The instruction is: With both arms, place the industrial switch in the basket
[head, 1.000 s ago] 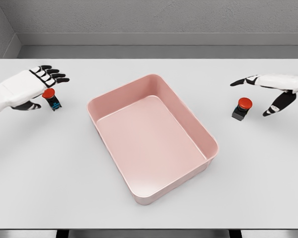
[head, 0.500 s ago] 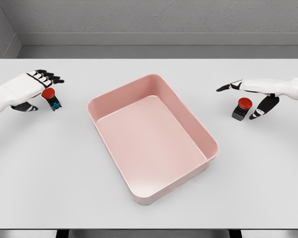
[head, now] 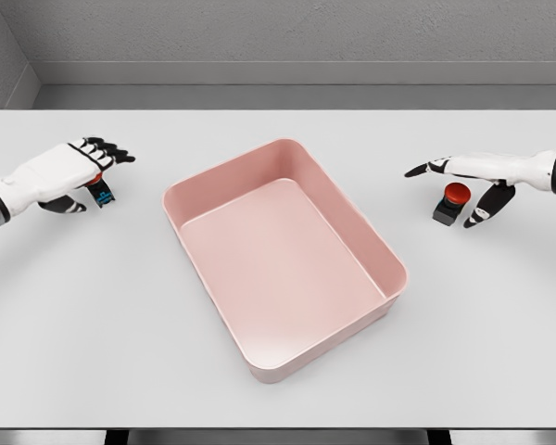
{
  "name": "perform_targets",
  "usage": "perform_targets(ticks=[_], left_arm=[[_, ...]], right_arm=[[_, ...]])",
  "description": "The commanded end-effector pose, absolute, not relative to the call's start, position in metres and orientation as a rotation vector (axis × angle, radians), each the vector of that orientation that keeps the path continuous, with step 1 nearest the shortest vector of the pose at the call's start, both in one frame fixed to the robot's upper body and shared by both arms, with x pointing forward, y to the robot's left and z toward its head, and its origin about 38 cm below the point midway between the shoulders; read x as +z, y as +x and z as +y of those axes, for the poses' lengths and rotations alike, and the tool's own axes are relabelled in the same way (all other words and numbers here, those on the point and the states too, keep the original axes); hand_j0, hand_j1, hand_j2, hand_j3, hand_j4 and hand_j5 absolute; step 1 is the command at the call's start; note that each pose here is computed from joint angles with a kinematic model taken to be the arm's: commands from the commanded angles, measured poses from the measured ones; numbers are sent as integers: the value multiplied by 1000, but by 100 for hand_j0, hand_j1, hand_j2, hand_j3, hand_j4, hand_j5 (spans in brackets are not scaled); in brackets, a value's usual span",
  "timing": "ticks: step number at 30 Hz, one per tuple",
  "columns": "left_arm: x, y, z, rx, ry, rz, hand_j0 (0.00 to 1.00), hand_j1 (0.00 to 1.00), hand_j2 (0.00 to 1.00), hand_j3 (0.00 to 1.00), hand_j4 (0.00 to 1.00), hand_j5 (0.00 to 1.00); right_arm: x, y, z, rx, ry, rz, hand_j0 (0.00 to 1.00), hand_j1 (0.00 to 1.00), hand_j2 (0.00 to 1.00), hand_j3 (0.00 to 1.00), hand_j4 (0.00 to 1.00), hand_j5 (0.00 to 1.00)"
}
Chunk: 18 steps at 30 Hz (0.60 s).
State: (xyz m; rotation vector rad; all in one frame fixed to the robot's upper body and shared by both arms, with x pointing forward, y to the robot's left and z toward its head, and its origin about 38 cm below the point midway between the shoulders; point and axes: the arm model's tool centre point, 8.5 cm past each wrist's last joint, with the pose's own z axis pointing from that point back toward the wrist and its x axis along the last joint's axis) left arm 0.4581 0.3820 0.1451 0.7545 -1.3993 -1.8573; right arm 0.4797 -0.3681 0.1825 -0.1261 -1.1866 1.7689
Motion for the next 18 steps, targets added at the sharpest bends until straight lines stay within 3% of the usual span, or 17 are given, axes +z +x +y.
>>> perform_targets(ticks=[1,2,6,7,18], left_arm=[[144,458,385,-1849,752,-1393,86,86,86,86,86,86],[145,458,385,-1847,755,-1396,79,79,79,79,79,79],[146,458,387,-1848,759,-1394,69,69,69,69,69,69],[146,458,387,-1847,759,-1395,59,59,59,59,59,59],[149,458,385,-1844,759,-1412,40,40,40,40,40,40]], right_arm=[[180,481,-370,1753,-127,-1182,98,98,98,98,98,98],[178,481,-371,1753,-125,-1176,98,98,98,98,98,98],[177,481,-373,1750,-127,-1171,94,94,94,94,94,94],[178,481,-373,1749,-127,-1172,94,94,94,94,94,94],[175,482,-382,1751,-153,-1137,81,81,81,81,81,81]])
